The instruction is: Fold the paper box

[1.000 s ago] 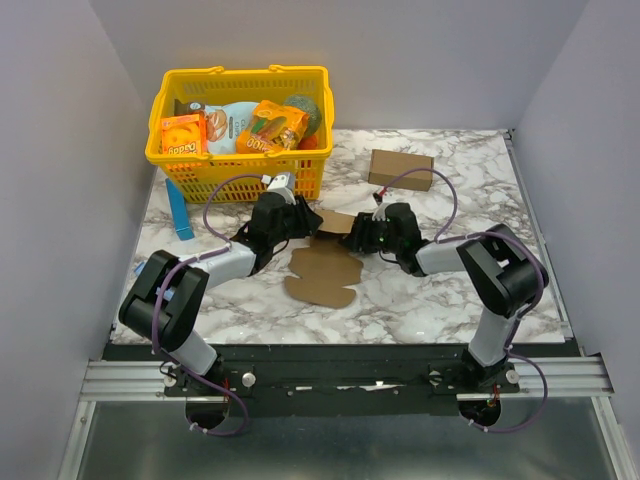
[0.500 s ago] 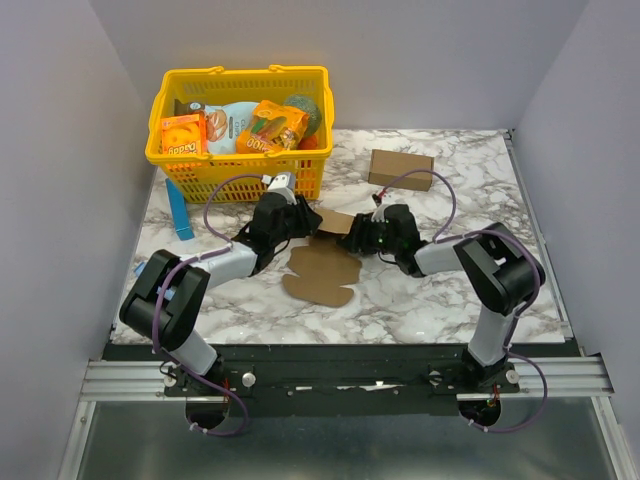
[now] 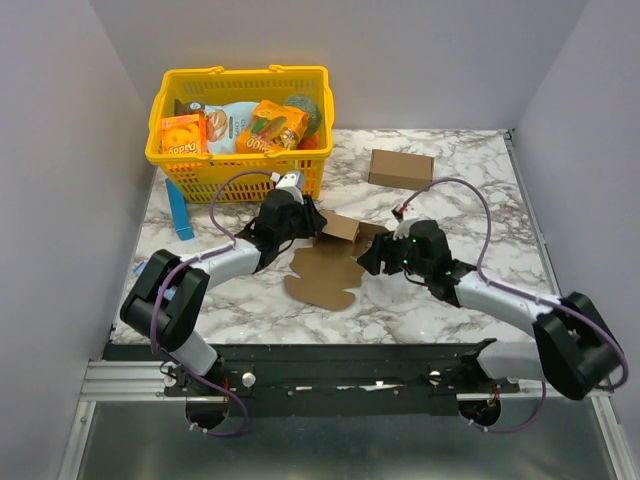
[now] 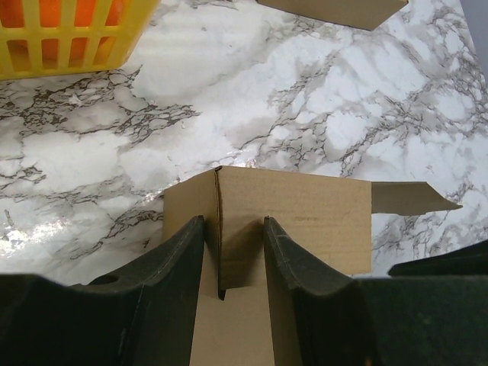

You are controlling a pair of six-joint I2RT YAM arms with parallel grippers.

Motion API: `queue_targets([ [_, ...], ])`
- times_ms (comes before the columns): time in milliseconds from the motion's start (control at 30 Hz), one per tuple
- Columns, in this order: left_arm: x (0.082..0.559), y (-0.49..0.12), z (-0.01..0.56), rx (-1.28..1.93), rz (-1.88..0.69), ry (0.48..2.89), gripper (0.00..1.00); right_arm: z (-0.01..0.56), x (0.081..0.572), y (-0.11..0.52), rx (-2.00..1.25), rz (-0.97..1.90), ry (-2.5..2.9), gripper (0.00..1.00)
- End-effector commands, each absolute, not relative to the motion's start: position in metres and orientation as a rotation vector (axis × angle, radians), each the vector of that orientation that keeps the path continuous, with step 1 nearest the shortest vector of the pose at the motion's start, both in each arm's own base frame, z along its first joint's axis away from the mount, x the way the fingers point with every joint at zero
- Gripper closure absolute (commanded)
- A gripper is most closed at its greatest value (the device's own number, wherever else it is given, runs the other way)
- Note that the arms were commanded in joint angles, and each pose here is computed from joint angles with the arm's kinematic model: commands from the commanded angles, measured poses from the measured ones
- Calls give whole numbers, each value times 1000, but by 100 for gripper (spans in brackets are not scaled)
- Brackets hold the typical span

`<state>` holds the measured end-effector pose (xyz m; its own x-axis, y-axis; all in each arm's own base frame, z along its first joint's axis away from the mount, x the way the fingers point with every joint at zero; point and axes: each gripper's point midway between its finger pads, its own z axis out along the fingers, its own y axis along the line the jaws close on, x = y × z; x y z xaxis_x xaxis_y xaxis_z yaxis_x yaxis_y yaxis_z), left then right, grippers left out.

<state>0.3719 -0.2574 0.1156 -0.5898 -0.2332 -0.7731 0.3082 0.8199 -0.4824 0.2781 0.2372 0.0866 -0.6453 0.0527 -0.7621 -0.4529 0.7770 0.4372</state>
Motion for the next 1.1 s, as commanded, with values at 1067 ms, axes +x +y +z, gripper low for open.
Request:
queue_targets([
  [1067,363,-254,96,67,-738,2153,57,36,327,175,-194,642,2516,51],
])
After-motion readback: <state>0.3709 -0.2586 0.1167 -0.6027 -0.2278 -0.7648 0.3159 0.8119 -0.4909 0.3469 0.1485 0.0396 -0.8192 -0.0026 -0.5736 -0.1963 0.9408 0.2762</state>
